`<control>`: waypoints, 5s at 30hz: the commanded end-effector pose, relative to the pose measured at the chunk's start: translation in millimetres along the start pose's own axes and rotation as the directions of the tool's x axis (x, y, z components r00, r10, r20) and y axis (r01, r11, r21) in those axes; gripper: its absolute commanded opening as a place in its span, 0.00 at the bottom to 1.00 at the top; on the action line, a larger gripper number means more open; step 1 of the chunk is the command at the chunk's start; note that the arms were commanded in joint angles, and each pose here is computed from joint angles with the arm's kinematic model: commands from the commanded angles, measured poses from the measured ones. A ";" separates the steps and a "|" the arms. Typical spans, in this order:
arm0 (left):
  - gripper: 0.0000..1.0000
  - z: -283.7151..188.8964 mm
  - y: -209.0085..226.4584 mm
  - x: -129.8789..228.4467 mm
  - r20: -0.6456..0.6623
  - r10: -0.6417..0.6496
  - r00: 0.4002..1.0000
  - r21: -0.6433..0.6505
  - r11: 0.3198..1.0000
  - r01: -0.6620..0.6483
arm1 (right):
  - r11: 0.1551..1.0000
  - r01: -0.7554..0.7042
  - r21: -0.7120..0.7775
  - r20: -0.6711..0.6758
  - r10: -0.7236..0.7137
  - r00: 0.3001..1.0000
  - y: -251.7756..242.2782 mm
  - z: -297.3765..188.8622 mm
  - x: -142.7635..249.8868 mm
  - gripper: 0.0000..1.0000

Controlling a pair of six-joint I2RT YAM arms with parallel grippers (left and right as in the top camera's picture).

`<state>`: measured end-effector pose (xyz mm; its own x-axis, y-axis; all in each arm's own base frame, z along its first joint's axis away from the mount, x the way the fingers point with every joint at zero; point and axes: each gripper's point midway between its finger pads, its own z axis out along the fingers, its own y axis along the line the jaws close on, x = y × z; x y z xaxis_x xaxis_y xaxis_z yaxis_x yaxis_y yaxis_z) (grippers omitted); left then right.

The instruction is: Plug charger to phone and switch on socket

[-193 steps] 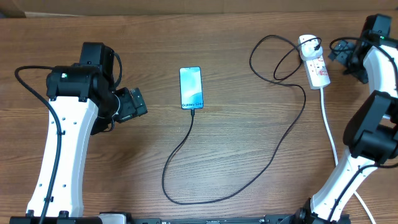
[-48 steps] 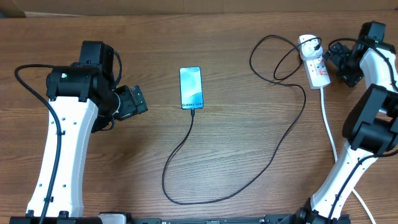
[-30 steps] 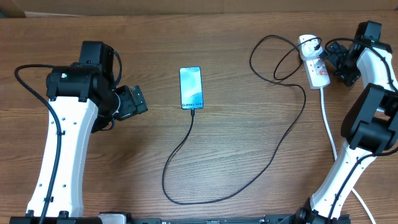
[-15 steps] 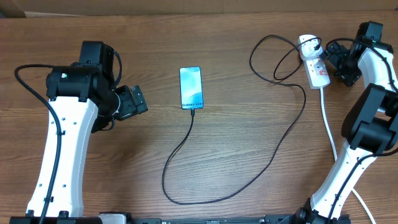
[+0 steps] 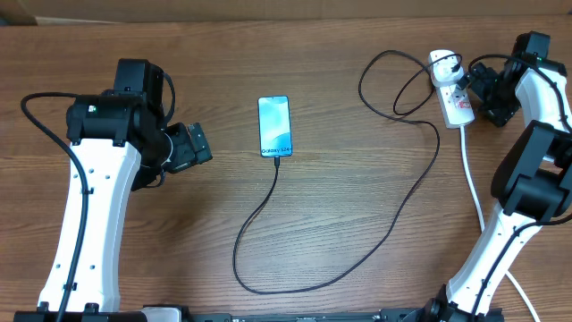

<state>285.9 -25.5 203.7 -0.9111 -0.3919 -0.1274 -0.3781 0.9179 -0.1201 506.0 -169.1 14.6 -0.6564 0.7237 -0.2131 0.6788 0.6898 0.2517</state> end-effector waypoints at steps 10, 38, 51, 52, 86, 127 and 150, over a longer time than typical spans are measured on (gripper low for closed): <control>1.00 2.5 3.7 -0.2 -0.004 0.014 1.000 -0.013 1.000 -0.014 | 1.000 0.000 -0.011 -0.021 -0.001 1.000 -6.4 -35.6 -8.0 1.00; 0.99 1.9 -9.2 8.4 -0.049 0.014 0.999 0.063 0.998 -0.011 | 0.931 0.205 -0.302 0.305 -0.109 0.946 54.0 -422.6 160.7 1.00; 1.00 1.9 -9.2 8.2 -0.049 0.014 0.999 0.063 0.998 -0.011 | 0.863 0.385 -0.327 0.323 -0.281 0.904 49.8 -434.9 244.4 1.00; 0.99 1.9 -9.3 8.2 -0.049 0.014 0.999 0.064 0.998 -0.011 | 0.863 0.386 -0.327 0.330 -0.279 0.902 44.2 -435.3 248.8 1.00; 1.00 2.0 -10.3 4.5 -0.033 0.015 0.999 0.066 0.998 -0.013 | 0.868 0.387 -0.310 0.379 -0.261 0.888 -11.4 -373.9 288.5 1.00; 1.00 2.0 -10.3 4.5 -0.033 0.015 0.999 0.066 0.998 -0.013 | 0.839 0.458 -0.295 0.544 -0.247 0.802 -29.5 -326.6 290.5 1.00; 1.00 2.0 -10.3 4.5 -0.033 0.015 0.999 0.066 0.998 -0.013 | 0.635 0.702 -0.323 0.893 -0.040 0.448 0.5 -264.7 277.7 1.00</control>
<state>286.8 -38.0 205.1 -0.9156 -0.3889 -0.1027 -0.3663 0.9116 -0.1867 234.5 24.9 209.2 -0.0505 0.3220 -0.9454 -0.1208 0.9377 0.3258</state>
